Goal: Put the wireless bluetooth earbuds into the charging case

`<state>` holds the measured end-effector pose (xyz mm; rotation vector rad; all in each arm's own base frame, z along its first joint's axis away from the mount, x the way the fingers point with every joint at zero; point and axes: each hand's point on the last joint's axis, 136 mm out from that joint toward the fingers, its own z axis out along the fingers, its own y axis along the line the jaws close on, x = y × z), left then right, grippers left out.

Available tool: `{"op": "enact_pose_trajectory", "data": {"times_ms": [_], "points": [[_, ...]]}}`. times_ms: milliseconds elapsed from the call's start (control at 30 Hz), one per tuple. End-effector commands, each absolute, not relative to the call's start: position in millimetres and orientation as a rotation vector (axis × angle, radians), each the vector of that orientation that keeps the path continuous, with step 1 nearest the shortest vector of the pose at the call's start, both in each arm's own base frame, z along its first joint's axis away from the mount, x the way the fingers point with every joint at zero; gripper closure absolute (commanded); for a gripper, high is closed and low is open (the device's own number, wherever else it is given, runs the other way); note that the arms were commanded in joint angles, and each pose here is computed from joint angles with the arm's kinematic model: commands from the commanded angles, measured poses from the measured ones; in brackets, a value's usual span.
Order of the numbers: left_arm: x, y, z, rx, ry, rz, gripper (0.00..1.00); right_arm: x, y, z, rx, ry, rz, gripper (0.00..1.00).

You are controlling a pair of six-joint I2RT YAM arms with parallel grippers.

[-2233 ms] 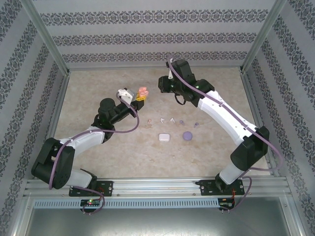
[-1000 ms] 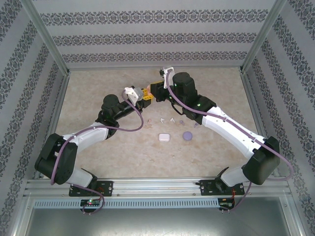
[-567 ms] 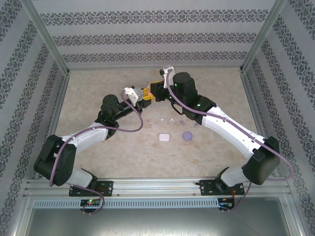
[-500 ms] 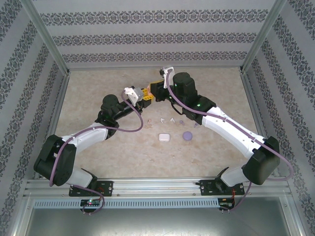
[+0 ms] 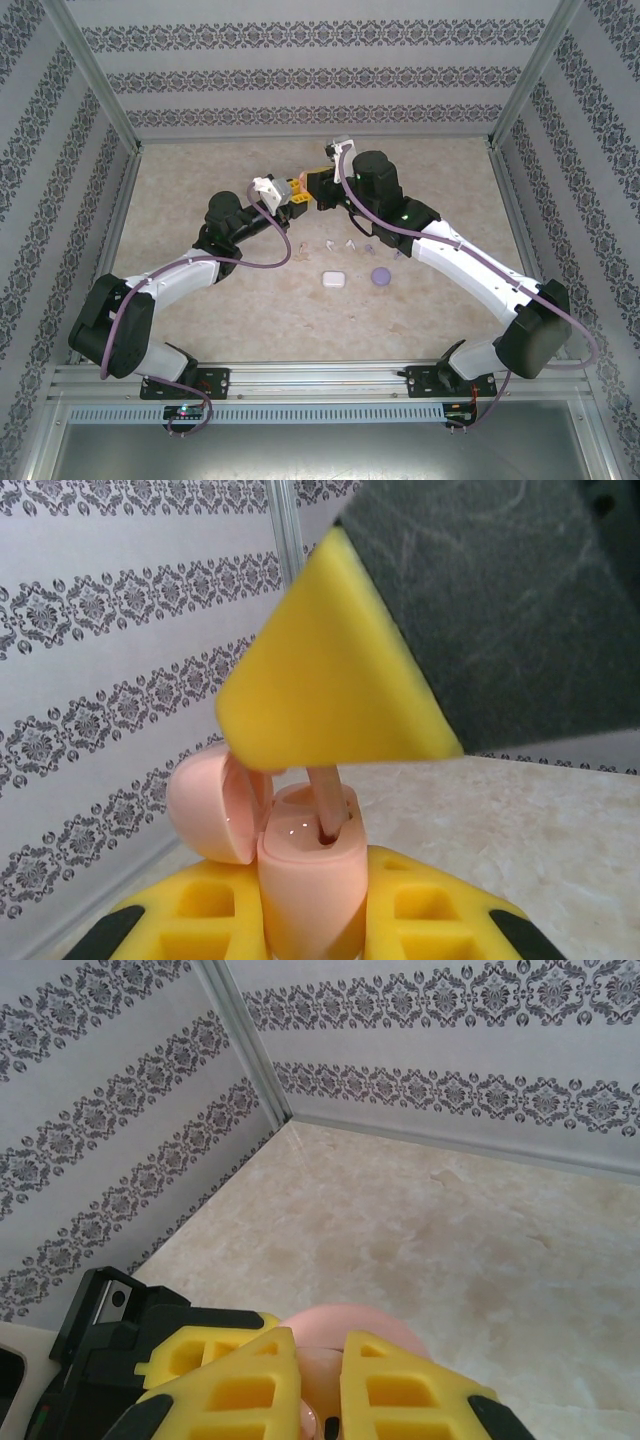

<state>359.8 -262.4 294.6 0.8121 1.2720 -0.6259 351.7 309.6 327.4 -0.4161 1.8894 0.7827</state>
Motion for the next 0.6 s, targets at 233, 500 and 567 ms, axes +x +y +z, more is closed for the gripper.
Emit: {"op": "enact_pose_trajectory", "data": {"times_ms": [233,500,567], "points": [[346,-267,338,0.834,1.134,-0.620,1.00,341,314,310,-0.515,1.905,0.781,0.89],[348,-267,337,0.831,1.144,-0.620,1.00,323,333,298,-0.706,1.888,0.773,0.88],[349,-267,337,0.825,1.145,-0.619,1.00,324,332,296,-0.703,1.894,0.766,0.88]]}}
